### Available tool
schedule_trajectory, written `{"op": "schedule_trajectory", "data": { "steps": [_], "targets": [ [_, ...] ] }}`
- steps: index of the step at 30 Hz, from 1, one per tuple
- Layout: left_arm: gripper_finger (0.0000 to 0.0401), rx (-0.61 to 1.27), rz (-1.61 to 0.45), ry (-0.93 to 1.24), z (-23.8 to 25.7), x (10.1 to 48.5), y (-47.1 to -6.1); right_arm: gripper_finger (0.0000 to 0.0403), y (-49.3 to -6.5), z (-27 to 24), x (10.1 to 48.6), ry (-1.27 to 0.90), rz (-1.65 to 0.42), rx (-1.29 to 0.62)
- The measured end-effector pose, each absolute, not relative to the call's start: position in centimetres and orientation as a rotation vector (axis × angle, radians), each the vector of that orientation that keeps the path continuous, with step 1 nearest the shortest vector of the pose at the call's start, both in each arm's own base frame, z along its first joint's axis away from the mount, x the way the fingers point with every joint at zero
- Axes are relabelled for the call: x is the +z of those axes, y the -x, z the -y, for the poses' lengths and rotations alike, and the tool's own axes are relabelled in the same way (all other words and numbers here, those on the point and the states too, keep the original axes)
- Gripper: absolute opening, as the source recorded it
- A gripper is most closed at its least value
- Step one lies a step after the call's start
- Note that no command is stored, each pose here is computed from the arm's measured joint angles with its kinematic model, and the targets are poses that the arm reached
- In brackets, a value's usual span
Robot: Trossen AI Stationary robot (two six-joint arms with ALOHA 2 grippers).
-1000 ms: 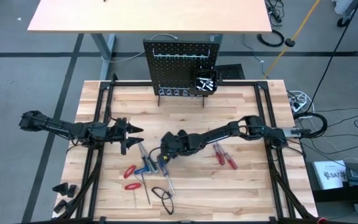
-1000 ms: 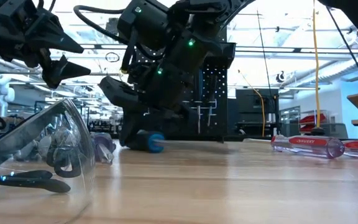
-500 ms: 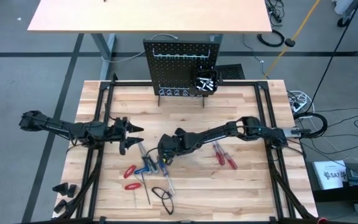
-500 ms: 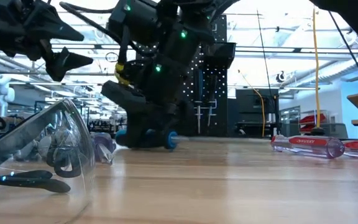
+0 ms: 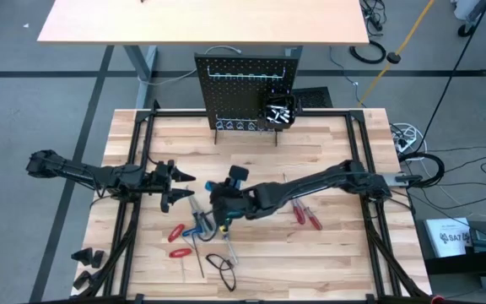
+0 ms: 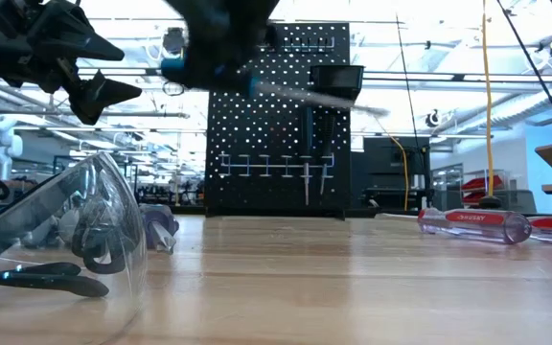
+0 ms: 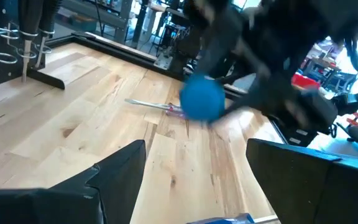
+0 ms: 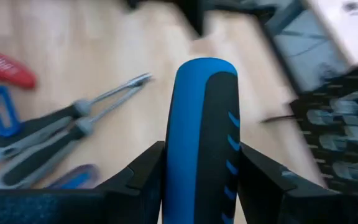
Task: Hang tools onto peg board
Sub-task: Hang the blue screwdriver on the pegboard
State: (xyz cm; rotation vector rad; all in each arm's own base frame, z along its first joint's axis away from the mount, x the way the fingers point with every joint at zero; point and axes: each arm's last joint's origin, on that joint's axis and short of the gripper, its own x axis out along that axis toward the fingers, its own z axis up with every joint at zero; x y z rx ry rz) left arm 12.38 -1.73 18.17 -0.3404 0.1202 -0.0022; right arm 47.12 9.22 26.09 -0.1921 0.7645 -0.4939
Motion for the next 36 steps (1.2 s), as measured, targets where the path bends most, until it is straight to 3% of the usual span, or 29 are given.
{"op": "schedule_trajectory", "data": {
  "steps": [8, 15, 19, 36],
  "targets": [
    [0.0286, -0.007, -0.088, 0.34, 1.7, 18.5, -12.4, 0.0153, -40.9, -7.4, 32.2, 0.112, -0.454, -0.551],
    [0.0286, -0.007, -0.076, 0.34, 1.7, 18.6, -12.4, 0.0153, -34.6, -4.7, 34.2, -0.087, 0.297, -0.343],
    [0.0286, -0.011, -0.052, 0.349, 1.7, 18.8, -12.4, 0.0153, -31.9, -2.1, 33.2, -0.115, 0.592, -0.378],
    [0.0286, -0.01, -0.016, 0.358, 1.7, 19.2, -12.4, 0.0153, -29.6, 2.6, 35.8, -0.069, 0.894, -0.453]
  ]
}}
